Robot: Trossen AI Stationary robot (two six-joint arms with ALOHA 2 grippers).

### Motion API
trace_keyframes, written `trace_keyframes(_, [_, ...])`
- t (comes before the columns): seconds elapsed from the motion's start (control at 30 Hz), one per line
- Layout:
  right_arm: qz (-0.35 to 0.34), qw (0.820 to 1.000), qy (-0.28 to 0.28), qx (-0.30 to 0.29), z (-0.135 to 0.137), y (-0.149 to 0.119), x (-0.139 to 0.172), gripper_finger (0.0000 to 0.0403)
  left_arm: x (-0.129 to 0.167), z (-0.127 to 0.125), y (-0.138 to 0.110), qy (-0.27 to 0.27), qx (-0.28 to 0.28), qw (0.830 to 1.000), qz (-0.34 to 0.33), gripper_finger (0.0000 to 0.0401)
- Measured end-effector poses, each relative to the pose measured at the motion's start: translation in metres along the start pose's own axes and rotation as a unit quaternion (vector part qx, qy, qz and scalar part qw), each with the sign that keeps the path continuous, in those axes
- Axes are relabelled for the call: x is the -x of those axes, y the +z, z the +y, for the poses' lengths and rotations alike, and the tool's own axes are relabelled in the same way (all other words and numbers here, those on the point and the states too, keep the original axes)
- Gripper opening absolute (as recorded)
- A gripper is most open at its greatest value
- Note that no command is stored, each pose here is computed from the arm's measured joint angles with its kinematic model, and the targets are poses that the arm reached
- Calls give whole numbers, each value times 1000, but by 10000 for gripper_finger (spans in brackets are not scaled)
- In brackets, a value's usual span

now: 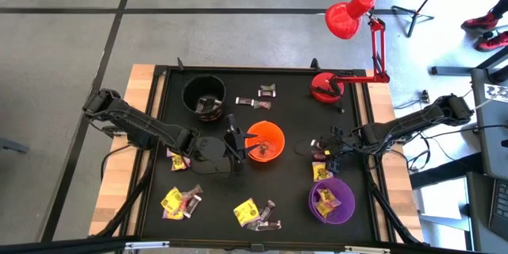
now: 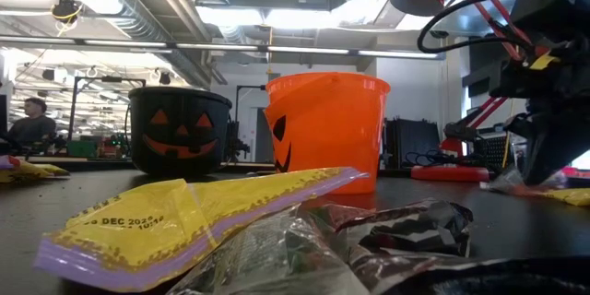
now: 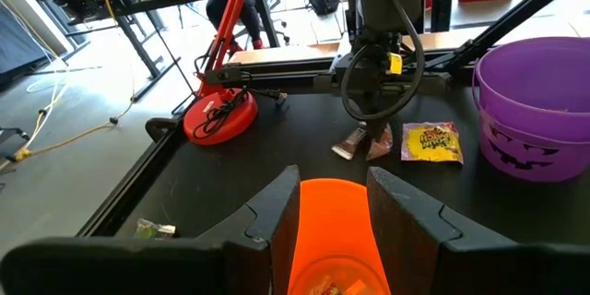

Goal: Sort candy
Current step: Put the orange gummy into the orange bucket

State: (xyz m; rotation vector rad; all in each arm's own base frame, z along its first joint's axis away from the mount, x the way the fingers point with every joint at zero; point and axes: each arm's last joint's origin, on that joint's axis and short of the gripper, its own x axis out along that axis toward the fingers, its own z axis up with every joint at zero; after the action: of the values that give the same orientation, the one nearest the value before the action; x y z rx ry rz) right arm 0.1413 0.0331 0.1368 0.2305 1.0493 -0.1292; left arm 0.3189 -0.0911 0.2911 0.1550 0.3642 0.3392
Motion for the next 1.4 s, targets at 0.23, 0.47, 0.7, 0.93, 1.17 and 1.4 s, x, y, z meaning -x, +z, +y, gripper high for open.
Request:
trace_keyframes(0.23, [-28,1000,-4,1,5,15,9,3,-1,-1,-1,0,3,1000,1,119])
trace_keyframes(0.47, [-93,995,2,27,17,47,34,1,-10,-5,-10,7,-3,1000,21,119])
trace_keyframes(0.7, [-179,982,-11,51,27,80,63,1,-21,-7,-18,20,-11,999,35,119])
trace_keyframes(0.93, [-290,953,9,84,39,108,78,0,-9,-11,-12,19,-28,999,20,119])
trace_keyframes(1.17, [-330,938,39,96,44,137,70,0,5,-17,-7,42,-28,999,1,119])
trace_keyframes(1.4, [-293,950,2,104,34,165,44,0,29,-23,4,66,-32,997,-33,119])
